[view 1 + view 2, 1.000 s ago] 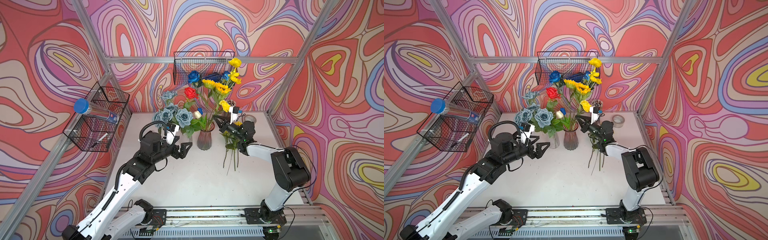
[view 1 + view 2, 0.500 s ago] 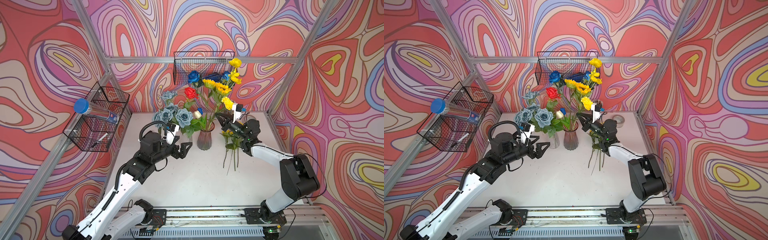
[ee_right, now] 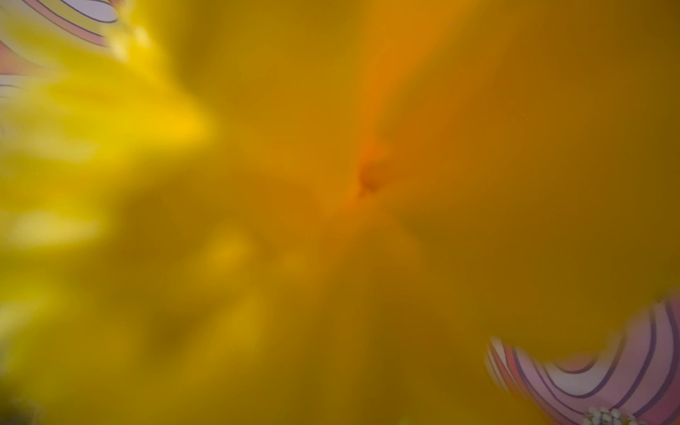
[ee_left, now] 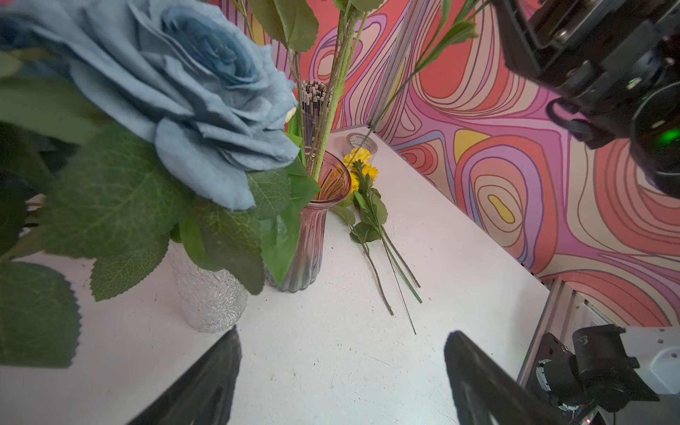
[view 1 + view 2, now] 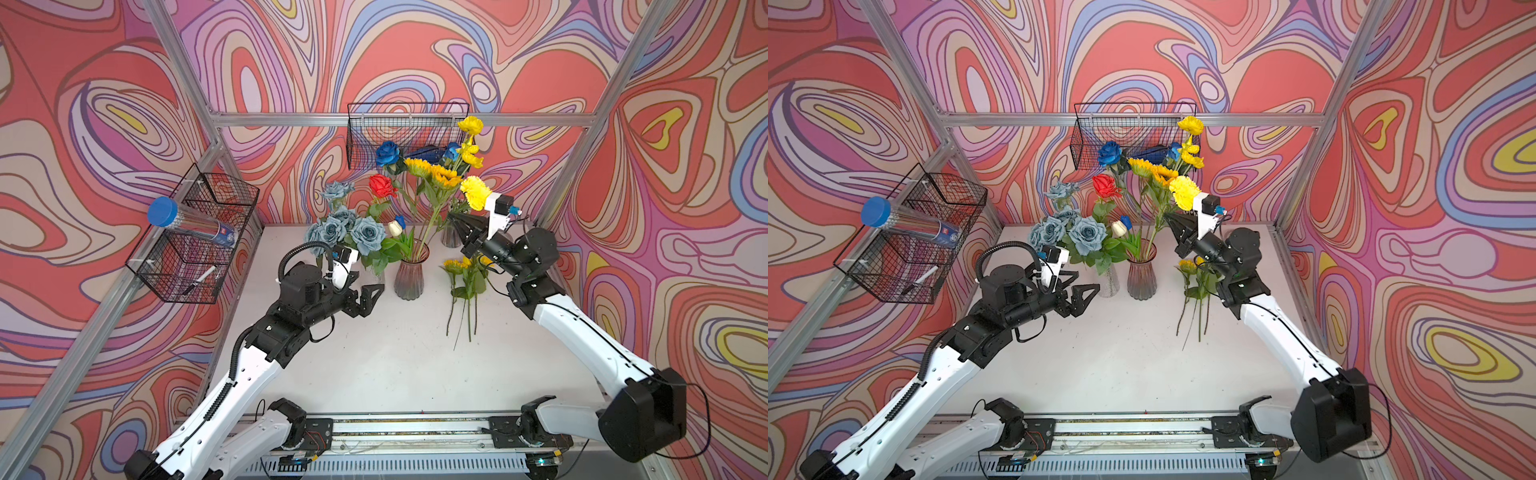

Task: Pick out yellow flowers from the vase
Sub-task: Pick up the flower from the vase, then place the flower at the center of the board.

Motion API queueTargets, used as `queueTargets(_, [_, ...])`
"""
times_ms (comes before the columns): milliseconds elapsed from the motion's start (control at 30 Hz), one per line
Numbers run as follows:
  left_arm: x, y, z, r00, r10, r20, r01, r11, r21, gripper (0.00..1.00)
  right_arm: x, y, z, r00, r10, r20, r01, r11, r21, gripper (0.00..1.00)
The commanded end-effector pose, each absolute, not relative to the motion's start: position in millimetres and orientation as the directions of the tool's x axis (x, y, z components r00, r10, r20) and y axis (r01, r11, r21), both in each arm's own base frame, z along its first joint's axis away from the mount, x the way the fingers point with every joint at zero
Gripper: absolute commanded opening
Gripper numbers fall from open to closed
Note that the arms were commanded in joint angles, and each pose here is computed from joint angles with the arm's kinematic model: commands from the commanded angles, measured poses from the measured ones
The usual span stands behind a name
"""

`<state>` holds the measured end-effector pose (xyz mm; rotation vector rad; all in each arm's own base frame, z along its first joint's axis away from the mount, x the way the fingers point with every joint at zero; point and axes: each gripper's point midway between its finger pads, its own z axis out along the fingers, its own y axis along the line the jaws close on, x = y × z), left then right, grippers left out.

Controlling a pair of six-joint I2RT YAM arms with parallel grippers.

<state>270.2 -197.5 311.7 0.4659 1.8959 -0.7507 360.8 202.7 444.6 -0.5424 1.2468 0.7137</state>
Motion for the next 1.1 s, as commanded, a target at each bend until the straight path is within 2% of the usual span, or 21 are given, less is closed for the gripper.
queueTargets(0, [271, -197, 316, -0.407, -0.026, -0.913, 0.62, 0.727, -0.296, 0.88, 347, 189, 467, 0.201, 0.124, -0.972, -0.682, 0.729, -0.048, 0.0])
queueTargets(267, [272, -198, 316, -0.409, -0.026, -0.912, 0.62, 0.725, -0.299, 0.88, 314, 152, 512, 0.255, 0.102, -0.962, -0.555, 0.83, -0.059, 0.0])
queueTargets(433, [271, -197, 316, -0.407, -0.024, -0.913, 0.622, 0.725, -0.297, 0.88, 320, 126, 511, 0.193, 0.085, -0.978, -0.425, 0.905, -0.005, 0.0])
queueTargets(567, [270, -198, 318, -0.405, -0.026, -0.914, 0.626, 0.721, -0.297, 0.88, 343, 108, 484, 0.057, 0.037, -0.998, -0.292, 0.956, 0.019, 0.0])
queueTargets(700, [271, -199, 317, -0.411, -0.024, -0.911, 0.628, 0.718, -0.302, 0.88, 371, 97, 443, -0.138, -0.026, -0.99, -0.185, 0.983, 0.0, 0.0])
queueTargets(867, [271, -200, 316, -0.413, -0.023, -0.911, 0.628, 0.717, -0.303, 0.88, 402, 95, 397, -0.355, -0.034, -0.934, -0.18, 0.983, 0.032, 0.0])
queueTargets(1067, [270, -199, 316, -0.412, -0.025, -0.911, 0.627, 0.717, -0.303, 0.88, 436, 79, 329, -0.596, 0.061, -0.801, -0.17, 0.965, 0.2, 0.0])
